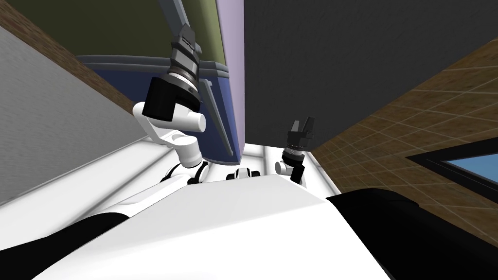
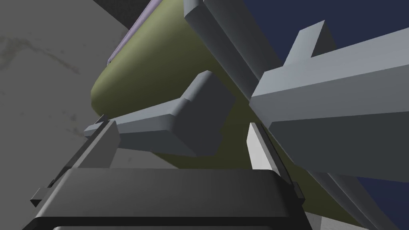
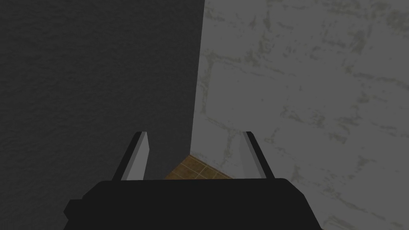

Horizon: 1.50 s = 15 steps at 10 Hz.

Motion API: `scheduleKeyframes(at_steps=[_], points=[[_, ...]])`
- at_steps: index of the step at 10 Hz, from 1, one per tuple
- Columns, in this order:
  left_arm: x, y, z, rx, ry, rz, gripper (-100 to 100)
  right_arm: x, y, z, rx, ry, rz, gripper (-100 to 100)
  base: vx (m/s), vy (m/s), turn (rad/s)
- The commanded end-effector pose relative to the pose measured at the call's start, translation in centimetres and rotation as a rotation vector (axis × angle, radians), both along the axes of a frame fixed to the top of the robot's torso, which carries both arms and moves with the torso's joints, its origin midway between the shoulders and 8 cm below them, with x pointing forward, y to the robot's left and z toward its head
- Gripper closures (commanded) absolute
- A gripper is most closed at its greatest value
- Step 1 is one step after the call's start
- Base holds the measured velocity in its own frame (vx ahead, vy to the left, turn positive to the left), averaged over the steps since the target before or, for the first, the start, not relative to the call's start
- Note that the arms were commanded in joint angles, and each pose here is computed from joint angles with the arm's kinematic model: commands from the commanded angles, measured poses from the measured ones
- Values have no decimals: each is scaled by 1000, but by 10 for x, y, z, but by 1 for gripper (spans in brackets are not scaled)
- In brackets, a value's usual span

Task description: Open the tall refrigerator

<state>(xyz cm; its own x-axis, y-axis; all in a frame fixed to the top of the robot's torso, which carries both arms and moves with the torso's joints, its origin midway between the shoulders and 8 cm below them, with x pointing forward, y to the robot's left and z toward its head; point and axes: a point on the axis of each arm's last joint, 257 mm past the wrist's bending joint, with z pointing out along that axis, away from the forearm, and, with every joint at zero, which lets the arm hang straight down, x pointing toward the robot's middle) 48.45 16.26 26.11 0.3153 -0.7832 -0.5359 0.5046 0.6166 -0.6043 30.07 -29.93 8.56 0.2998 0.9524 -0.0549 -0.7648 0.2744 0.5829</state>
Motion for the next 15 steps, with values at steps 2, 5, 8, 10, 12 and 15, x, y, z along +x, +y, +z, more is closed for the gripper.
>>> scheduleKeyframes(at_steps=[2,5,8,10,12,15], points=[[22,-3,-1,47,63,24,-100,0,0,0,0,0,0,0,-42,4,-24],[37,-7,4,92,104,41,-100,0,0,0,0,0,0,0,-41,12,-31],[51,-9,11,138,147,63,-100,0,0,0,0,0,0,0,-39,11,-35],[60,-10,15,169,177,79,-100,0,0,0,0,0,0,0,-48,5,-36],[70,-9,19,199,213,98,-100,0,0,0,0,0,0,0,-51,5,-39],[86,-5,25,244,273,128,-100,0,0,0,0,0,0,0,-49,8,-38]])
